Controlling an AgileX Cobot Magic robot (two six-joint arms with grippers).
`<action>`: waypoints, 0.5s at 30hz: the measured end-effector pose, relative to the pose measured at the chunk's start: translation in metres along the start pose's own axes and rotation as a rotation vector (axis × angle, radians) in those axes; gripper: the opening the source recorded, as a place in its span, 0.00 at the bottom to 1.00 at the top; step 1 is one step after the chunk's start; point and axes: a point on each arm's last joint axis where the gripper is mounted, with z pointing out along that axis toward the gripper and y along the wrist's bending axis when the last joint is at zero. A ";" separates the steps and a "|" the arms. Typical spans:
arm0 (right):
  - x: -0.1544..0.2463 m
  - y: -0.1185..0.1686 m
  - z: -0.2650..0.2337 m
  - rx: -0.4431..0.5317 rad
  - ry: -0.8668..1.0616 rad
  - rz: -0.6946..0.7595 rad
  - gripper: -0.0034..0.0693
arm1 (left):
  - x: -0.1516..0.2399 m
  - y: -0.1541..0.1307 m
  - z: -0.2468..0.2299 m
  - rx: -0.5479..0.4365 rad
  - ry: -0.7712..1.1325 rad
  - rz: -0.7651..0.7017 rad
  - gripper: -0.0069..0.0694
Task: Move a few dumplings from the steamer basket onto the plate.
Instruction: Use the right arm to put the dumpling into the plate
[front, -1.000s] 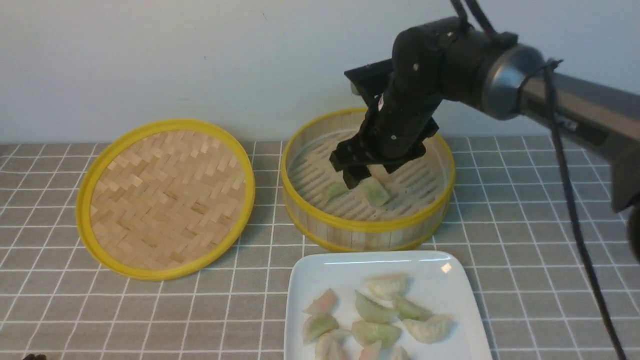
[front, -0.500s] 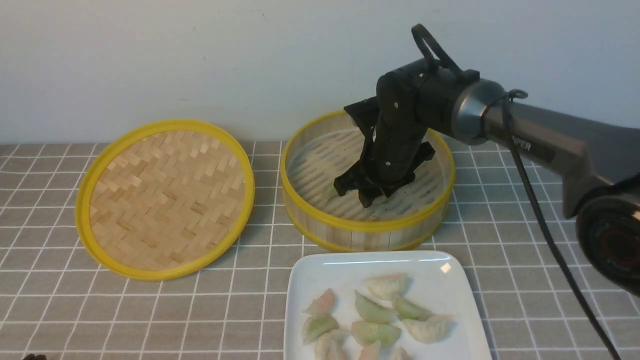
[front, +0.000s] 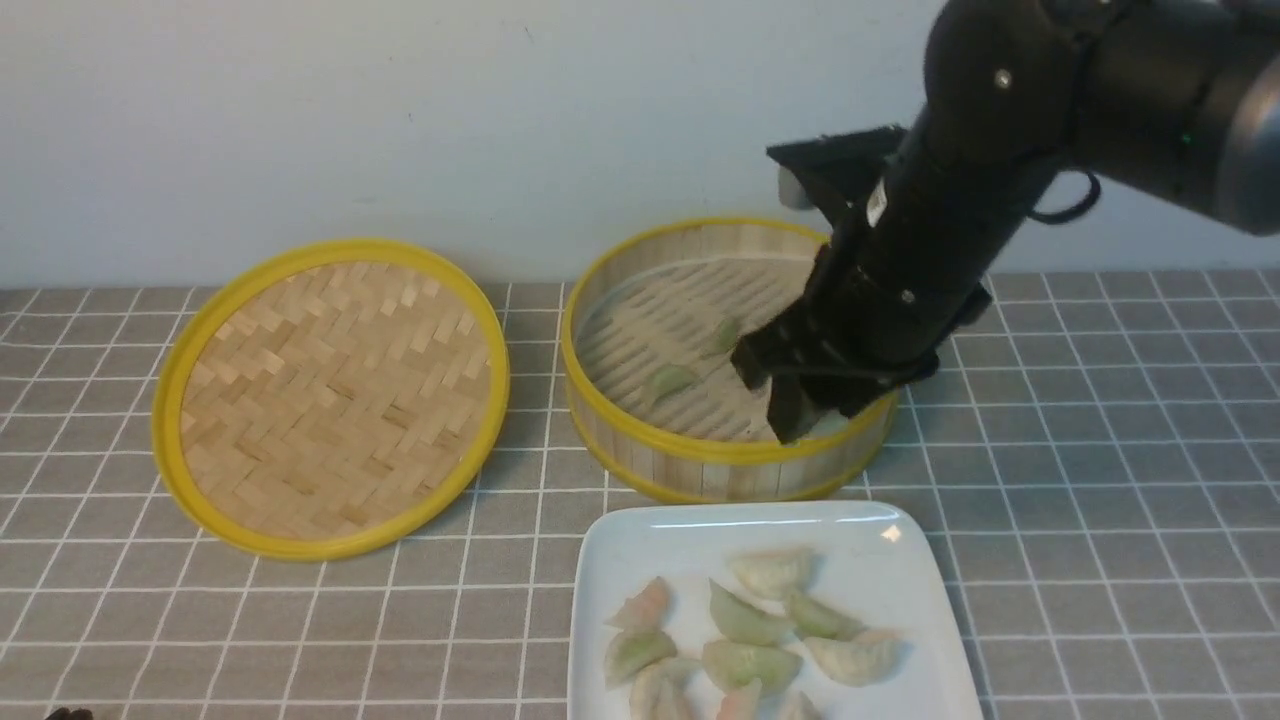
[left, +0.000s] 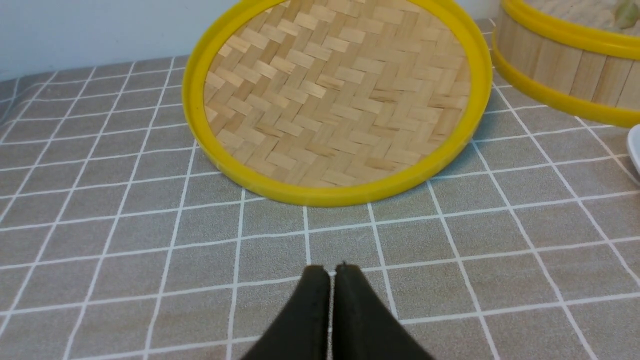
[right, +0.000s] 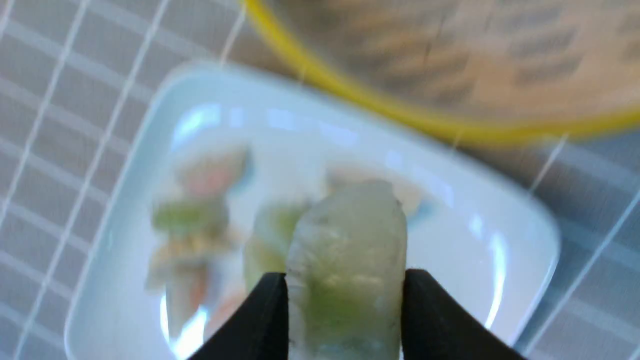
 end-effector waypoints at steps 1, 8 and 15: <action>0.015 -0.001 0.006 0.000 0.046 0.009 0.41 | 0.000 0.000 0.000 0.000 0.000 0.000 0.08; 0.051 -0.015 0.064 0.027 0.177 0.052 0.46 | 0.000 0.000 0.000 0.000 -0.001 0.000 0.08; 0.041 -0.018 0.069 0.057 0.128 0.032 0.78 | 0.000 0.000 0.000 0.000 -0.001 0.000 0.08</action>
